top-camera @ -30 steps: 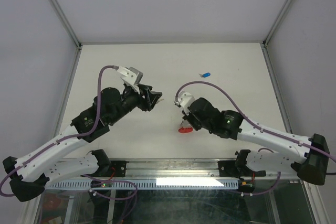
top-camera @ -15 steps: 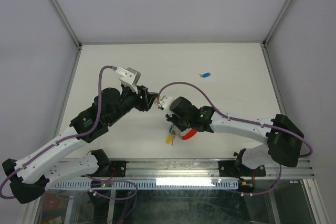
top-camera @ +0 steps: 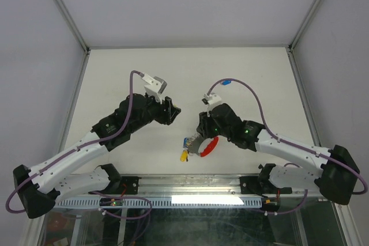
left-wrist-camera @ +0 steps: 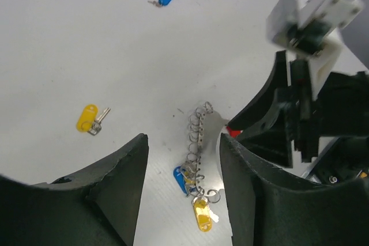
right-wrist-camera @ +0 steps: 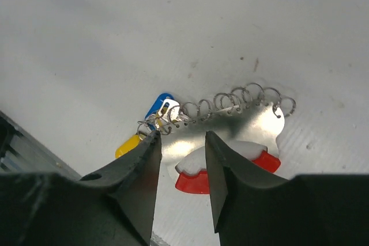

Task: Put the keys on the keyring
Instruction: Place the keyring at the center of the board, then pick up the keyring from the center of the board.

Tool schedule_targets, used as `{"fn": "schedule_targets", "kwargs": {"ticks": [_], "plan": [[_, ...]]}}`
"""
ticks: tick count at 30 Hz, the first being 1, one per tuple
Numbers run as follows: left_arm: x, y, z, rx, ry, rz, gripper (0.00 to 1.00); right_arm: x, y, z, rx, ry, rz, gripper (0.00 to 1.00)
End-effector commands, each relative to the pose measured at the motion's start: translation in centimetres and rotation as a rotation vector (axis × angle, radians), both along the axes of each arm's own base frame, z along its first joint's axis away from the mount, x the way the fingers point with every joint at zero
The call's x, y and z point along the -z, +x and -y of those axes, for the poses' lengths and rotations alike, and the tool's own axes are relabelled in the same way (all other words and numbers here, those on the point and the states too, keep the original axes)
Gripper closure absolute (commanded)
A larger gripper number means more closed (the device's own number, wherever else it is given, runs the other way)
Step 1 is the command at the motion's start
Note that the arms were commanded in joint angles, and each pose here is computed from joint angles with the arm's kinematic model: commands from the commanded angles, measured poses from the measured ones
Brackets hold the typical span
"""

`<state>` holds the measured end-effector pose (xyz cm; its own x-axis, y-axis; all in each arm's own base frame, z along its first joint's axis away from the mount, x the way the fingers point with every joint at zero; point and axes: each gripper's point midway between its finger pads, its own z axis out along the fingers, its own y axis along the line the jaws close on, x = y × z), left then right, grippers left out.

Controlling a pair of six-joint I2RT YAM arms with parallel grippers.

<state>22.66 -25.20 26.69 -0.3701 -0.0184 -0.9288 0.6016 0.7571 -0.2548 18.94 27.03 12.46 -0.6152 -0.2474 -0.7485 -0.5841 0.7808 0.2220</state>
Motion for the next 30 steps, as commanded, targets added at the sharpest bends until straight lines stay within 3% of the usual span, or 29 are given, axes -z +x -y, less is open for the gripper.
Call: {"fn": "schedule_targets", "kwargs": {"ticks": [1, 7, 17, 22, 30], "plan": [[0.4, 0.0, 1.5, 0.065, -0.07, -0.034, 0.48, 0.7, -0.2, 1.6, 0.258, 0.166, -0.15, 0.61], [1.2, 0.3, 1.7, 0.081, -0.053, -0.046, 0.47, 3.1, -2.1, -0.8, 0.273, 0.292, -0.337, 0.59], [1.9, 0.3, 1.2, 0.068, -0.046, -0.053, 0.46, 7.3, -3.3, -1.8, 0.315, 0.214, -0.474, 0.52], [2.1, 0.4, 1.2, 0.068, -0.04, -0.056, 0.46, 9.3, -3.4, 0.7, 0.418, 0.094, -0.488, 0.51], [2.1, 0.4, 1.2, 0.072, -0.032, -0.05, 0.45, 9.7, -1.1, 7.9, 0.643, -0.102, -0.377, 0.5]]}}
